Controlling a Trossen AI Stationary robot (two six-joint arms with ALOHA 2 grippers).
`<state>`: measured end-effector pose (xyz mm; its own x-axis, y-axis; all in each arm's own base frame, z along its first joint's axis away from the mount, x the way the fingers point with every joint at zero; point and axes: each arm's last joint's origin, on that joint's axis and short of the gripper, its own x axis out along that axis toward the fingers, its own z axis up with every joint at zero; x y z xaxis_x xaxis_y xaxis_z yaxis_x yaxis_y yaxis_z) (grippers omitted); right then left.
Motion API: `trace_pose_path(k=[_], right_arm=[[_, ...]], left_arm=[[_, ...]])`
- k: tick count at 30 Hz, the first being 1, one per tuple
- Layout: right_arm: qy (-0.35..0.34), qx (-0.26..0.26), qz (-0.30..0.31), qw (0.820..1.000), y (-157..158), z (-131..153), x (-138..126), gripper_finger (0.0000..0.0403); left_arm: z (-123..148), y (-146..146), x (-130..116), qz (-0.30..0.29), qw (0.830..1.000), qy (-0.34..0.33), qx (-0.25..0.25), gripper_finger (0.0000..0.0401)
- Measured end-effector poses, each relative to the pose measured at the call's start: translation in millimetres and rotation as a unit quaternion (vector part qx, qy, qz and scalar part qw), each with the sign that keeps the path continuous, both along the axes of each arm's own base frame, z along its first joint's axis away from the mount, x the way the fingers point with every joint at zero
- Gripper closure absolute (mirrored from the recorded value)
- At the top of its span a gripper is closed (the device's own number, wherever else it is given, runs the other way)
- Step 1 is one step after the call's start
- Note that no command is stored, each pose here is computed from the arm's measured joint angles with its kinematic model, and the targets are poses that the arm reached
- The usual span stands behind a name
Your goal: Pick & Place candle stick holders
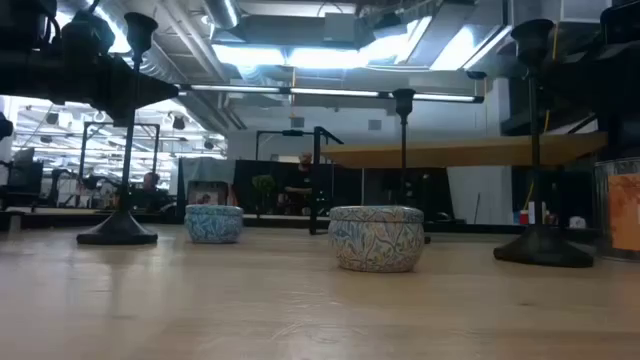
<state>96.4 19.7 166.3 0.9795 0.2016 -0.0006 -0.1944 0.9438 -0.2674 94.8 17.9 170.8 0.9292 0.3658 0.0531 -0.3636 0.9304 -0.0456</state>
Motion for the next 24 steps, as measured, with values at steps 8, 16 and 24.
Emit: trace_pose_path(k=[8,16,24], right_arm=[[0.0,0.0,0.0,1.0,0.0,0.0,0.0,0.0338],[0.0,0.0,0.0,1.0,0.0,0.0,0.0,0.0338],[0.0,0.0,0.0,1.0,0.0,0.0,0.0,0.0338]], left_arm=[[0.1,0.0,0.0,0.0,1.0,0.0,0.0,0.0392],[0.0,0.0,0.0,0.0,1.0,0.0,0.0,0.0393],[0.1,0.0,0.0,0.0,1.0,0.0,0.0,0.0391]])
